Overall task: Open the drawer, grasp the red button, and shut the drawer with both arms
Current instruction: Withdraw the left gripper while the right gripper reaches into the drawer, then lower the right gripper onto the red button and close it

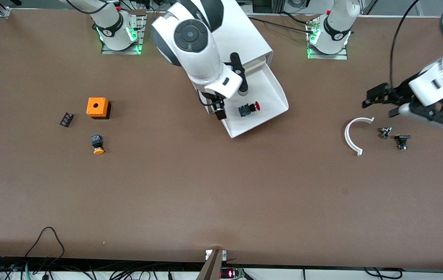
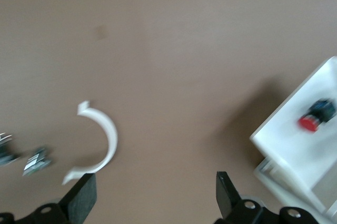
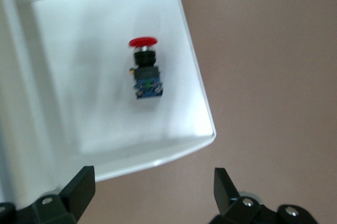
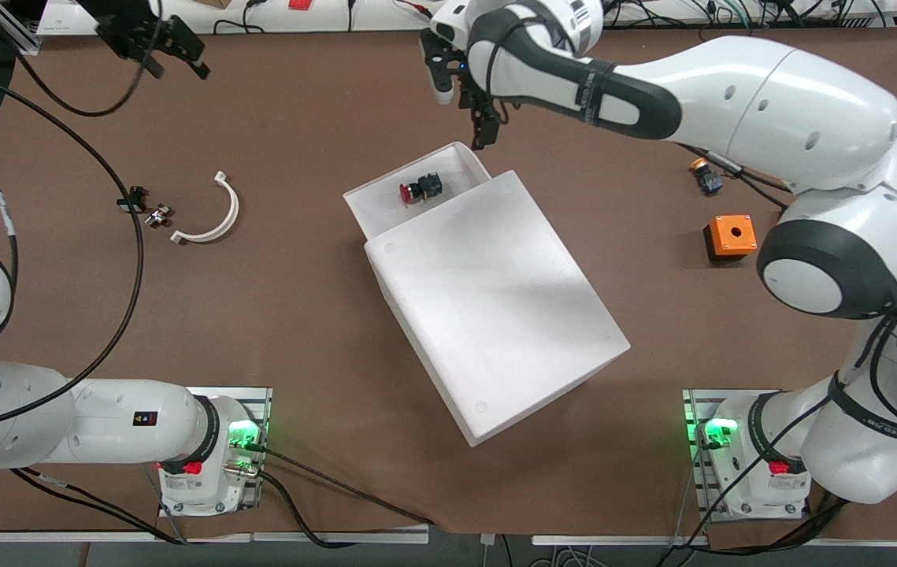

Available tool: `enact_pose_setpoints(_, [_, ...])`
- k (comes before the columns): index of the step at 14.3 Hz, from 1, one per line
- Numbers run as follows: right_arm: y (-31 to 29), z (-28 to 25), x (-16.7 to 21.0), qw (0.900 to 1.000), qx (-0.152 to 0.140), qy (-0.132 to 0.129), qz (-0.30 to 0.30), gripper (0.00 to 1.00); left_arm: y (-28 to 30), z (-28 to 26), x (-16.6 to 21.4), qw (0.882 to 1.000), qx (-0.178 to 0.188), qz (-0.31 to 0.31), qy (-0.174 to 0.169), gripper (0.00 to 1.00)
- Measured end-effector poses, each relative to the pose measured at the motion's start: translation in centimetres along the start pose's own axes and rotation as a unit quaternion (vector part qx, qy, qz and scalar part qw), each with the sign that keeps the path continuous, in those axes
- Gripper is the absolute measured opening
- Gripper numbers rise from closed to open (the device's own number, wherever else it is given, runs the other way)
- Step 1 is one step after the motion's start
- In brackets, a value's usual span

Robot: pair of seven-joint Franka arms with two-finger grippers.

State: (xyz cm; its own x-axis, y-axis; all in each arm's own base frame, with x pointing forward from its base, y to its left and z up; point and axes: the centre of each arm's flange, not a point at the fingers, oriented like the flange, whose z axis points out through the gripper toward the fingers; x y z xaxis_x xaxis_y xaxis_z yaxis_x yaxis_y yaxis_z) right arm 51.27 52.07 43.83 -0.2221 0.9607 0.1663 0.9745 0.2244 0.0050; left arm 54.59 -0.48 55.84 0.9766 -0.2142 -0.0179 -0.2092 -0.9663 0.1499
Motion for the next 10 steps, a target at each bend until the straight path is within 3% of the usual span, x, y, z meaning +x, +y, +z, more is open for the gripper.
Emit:
enact_pose_setpoints(2, [0.4,3.2,1.3,1.0,-0.007,0.006,-0.002,1.0,0.2,-2.5,-0.1,0.999,0.039,-0.01,-0.004,1.0])
enact_pose_setpoints(4, [0.3,5.7,2.5,1.0,-0.002,0.005,-0.008,1.0,0.4,-2.4,0.2,0.998,0.053,-0.016,-0.008,1.0])
enact_pose_setpoints(10, [-1.8,9.3,5.6,0.999,0.012,-0.011,-0.035,1.0,-0.1,-1.1,0.9,0.998,0.055,-0.022,-0.021,1.0])
